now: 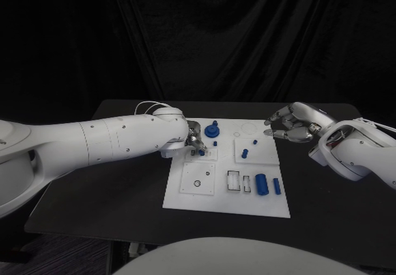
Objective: Assemble the parts on the task board
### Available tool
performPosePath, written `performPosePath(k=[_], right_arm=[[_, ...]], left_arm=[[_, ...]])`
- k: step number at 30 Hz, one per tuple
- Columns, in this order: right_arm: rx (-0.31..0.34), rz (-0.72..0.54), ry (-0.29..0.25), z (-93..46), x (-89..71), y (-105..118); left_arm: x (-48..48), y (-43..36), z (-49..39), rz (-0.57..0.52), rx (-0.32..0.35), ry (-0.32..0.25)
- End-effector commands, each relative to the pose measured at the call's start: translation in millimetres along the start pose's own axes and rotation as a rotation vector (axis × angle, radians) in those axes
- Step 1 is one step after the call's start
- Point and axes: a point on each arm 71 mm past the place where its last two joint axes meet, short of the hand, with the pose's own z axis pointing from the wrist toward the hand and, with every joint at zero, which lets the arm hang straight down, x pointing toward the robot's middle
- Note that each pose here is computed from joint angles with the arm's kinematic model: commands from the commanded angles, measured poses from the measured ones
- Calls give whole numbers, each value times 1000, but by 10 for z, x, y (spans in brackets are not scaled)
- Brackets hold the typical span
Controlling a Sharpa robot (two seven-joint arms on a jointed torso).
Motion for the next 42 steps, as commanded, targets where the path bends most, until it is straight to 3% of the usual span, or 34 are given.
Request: performPosePath(k=[1,14,42], right_arm=[[21,0,5,-5,10,-21],[24,0,5,-10,10,-30],[26,1,13,1,26,-29]], left_arm=[[49,16,9,8,-9,20],[44,44,9,7,-17,20],[38,25,36,13,-9,28]])
